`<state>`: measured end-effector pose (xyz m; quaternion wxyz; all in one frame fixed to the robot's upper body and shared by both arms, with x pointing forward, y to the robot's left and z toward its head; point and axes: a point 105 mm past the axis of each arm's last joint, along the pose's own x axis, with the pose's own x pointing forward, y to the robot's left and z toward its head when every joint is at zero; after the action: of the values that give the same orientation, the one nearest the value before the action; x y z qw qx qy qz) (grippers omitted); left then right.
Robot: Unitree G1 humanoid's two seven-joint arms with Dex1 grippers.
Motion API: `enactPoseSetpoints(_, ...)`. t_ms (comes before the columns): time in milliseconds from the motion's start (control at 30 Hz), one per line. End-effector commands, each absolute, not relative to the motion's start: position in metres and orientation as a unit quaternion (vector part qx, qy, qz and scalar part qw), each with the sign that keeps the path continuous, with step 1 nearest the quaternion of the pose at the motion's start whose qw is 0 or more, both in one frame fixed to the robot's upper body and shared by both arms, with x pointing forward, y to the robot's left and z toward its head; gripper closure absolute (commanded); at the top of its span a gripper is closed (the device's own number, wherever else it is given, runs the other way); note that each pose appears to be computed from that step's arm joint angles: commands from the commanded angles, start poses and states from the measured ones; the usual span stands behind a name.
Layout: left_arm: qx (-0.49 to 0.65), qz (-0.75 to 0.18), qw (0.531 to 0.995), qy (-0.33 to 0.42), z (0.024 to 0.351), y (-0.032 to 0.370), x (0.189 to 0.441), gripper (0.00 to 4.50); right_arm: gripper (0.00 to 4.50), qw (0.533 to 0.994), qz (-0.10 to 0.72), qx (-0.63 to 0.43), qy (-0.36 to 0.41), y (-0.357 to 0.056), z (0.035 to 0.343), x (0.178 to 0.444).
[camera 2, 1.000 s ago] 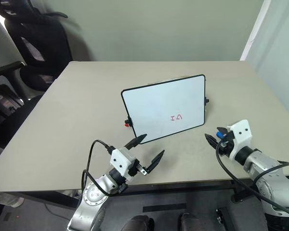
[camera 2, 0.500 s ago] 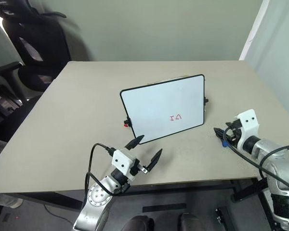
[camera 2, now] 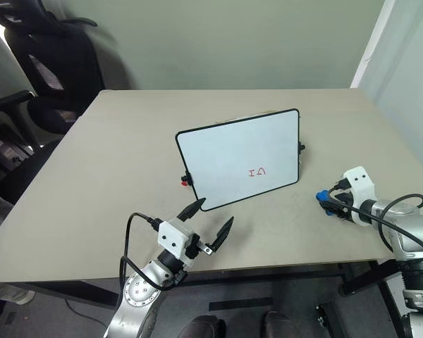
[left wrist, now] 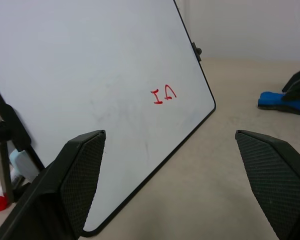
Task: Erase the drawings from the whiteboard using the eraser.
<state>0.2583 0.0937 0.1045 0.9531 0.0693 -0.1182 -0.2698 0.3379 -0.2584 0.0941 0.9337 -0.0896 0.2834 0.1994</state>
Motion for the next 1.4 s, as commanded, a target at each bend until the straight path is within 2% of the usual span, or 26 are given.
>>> enactPoseSetpoints(33, 0.063, -0.26, 0.95, -0.161, 0.127, 0.096, 0.254, 0.0, 1.48, 0.938, 0.202, -0.104, 0.263, -0.258, 0.107, 0.346)
enactPoseSetpoints(333, 0.058, -0.264, 0.949, -0.16, 0.13, 0.097, 0.252, 0.0, 1.48, 0.938, 0.199, -0.103, 0.266, -0.259, 0.102, 0.352)
enactPoseSetpoints(600, 0.03, -0.278, 0.951, -0.13, 0.116, 0.091, 0.251, 0.0, 1.48, 0.936, 0.201, -0.108, 0.268, -0.26, 0.104, 0.352)
enactPoseSetpoints(933, 0.027, -0.28, 0.951, -0.129, 0.114, 0.088, 0.249, 0.0, 1.48, 0.934, 0.207, -0.107, 0.272, -0.256, 0.1, 0.351)
enactPoseSetpoints(1033, 0.028, -0.28, 0.951, -0.129, 0.114, 0.088, 0.249, 0.0, 2.05, 0.932, 0.209, -0.111, 0.276, -0.255, 0.099, 0.35)
enactPoseSetpoints(1233, 0.028, -0.279, 0.951, -0.128, 0.113, 0.088, 0.249, 0.0, 4.06, 0.931, 0.211, -0.115, 0.274, -0.254, 0.102, 0.35)
enactPoseSetpoints(1300, 0.027, -0.279, 0.951, -0.128, 0.113, 0.088, 0.249, 0.0, 4.37, 0.931, 0.211, -0.117, 0.273, -0.254, 0.104, 0.35)
enactPoseSetpoints(1400, 0.027, -0.28, 0.951, -0.127, 0.113, 0.088, 0.249, 0.0, 4.42, 0.934, 0.222, -0.12, 0.255, -0.25, 0.117, 0.346)
